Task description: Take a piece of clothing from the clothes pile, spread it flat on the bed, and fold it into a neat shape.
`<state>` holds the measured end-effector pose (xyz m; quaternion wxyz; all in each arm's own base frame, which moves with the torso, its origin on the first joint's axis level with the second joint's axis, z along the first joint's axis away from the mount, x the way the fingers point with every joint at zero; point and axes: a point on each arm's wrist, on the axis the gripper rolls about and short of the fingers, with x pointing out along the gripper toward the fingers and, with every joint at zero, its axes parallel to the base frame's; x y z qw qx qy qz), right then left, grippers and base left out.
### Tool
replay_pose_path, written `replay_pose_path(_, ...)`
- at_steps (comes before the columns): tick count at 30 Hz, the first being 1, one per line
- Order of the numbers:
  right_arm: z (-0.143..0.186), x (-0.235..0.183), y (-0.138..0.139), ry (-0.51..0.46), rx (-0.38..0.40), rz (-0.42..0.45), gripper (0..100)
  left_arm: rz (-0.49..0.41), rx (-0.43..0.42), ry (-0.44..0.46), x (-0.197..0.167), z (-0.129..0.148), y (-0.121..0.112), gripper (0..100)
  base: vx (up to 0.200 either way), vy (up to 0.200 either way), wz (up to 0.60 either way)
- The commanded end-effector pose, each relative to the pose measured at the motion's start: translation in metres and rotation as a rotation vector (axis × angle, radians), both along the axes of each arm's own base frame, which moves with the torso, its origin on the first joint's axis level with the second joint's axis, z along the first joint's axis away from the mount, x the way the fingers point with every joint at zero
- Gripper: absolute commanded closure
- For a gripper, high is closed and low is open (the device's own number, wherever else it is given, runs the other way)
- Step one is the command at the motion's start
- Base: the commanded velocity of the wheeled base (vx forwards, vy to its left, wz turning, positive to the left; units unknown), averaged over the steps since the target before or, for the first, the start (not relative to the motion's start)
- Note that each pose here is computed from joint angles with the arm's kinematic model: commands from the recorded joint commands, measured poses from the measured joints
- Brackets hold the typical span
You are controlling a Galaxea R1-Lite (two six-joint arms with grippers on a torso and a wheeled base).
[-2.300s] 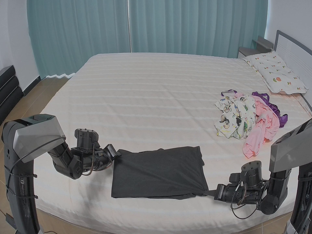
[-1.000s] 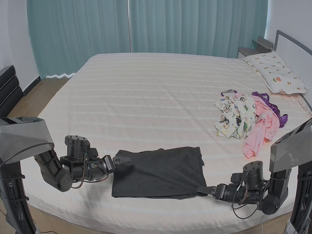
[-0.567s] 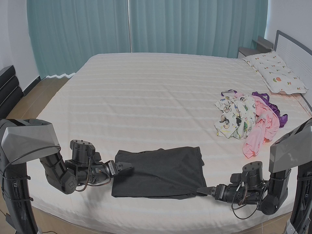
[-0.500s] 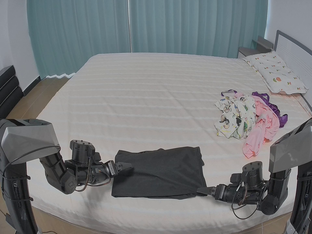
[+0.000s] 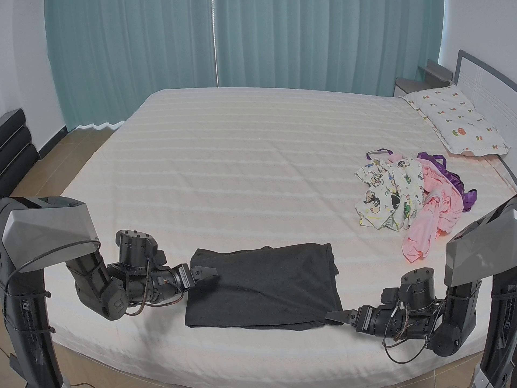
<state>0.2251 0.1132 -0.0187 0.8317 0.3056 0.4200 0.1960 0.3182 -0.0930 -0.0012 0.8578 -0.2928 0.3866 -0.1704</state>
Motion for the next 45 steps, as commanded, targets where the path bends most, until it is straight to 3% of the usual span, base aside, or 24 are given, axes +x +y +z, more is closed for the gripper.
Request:
replay_pose_path(1,-0.002,0.001,0.001,0.002,-0.001,0.001,0,-0.050,0.008,0.017,-0.002,-0.009,-0.016,0,0.000,0.000,0.00)
replay_pose_path(8,-0.002,0.001,0.001,0.003,0.000,0.002,0,-0.115,0.012,0.010,-0.001,-0.016,-0.041,0,0.000,0.000,0.00)
replay_pose_path(9,-0.002,0.001,0.001,0.002,-0.001,0.003,0,-0.118,0.012,0.010,-0.001,-0.016,-0.042,100,0.000,0.000,0.00)
replay_pose_path(14,-0.003,0.001,0.002,0.006,-0.003,0.005,0,-0.113,0.017,0.012,-0.003,-0.017,-0.042,100,0.000,0.000,0.00)
replay_pose_path(19,-0.003,0.000,0.001,0.008,-0.003,0.005,0,-0.050,0.054,0.004,-0.002,-0.017,-0.037,100,0.000,0.000,0.00)
replay_pose_path(32,-0.003,0.000,0.001,0.009,-0.004,0.005,0,0.039,0.028,-0.031,0.000,0.008,-0.002,100,0.000,0.000,0.00)
replay_pose_path(45,-0.005,-0.001,0.001,0.005,-0.003,0.003,0,0.091,0.031,0.013,-0.001,0.009,0.020,100,0.000,0.000,0.00)
